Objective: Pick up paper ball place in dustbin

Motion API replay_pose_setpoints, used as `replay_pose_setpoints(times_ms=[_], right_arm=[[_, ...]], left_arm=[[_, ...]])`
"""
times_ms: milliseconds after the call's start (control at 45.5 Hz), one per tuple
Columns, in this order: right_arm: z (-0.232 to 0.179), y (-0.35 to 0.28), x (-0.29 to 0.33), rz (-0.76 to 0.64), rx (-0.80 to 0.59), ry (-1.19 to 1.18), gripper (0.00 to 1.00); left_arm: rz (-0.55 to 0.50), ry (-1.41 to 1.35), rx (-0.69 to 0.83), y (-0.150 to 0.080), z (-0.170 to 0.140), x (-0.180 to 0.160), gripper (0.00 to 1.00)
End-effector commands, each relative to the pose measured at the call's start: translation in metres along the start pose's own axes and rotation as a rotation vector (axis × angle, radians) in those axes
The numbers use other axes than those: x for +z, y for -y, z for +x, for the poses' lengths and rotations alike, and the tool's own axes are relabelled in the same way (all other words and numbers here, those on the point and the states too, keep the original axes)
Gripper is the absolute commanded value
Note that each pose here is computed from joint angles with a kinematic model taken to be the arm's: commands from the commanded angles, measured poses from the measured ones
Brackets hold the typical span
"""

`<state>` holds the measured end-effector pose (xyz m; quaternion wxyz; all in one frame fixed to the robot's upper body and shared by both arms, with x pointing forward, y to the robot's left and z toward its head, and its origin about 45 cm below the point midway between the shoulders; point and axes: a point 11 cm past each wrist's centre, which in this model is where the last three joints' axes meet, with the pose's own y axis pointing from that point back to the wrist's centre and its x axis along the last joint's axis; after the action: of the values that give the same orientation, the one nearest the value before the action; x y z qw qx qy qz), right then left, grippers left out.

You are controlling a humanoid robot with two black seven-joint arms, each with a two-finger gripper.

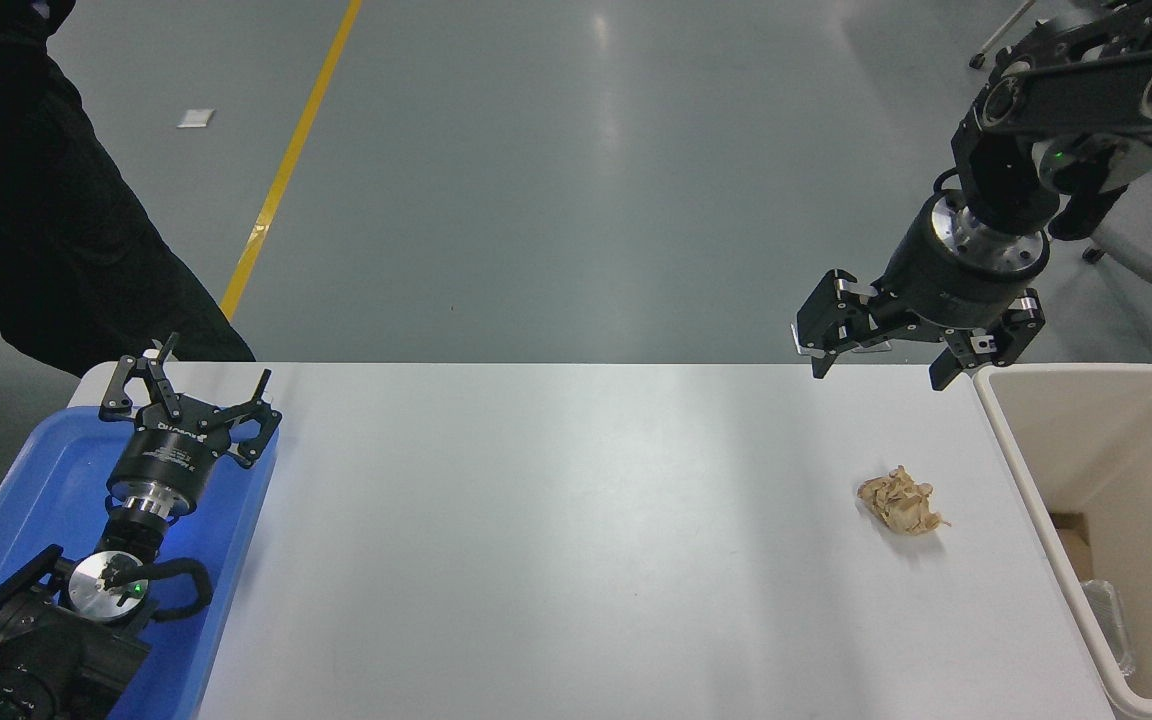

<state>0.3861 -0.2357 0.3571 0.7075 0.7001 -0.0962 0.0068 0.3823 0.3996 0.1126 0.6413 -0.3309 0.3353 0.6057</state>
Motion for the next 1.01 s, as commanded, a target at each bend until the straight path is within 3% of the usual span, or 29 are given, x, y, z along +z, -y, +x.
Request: replay_pose_setpoints(times_ms=[0,549,989], right_arm=[[0.005,-0.001,0.007,0.015,0.012,0.021,1.0],[0.016,0.085,0.011,-0.025,-0.041,0.031,1.0],[-0.013,0.187,0.023,-0.088,0.117,0.056,1.0]], left_arm=[[0.003,0.001,-0.001,0.0,0.0,0.0,0.99],[0.007,0.003,-0.004,0.001,-0.001,-0.001,0.99],[0.005,0.001,-0.002,0.001,-0.001,-0.001,0.99]])
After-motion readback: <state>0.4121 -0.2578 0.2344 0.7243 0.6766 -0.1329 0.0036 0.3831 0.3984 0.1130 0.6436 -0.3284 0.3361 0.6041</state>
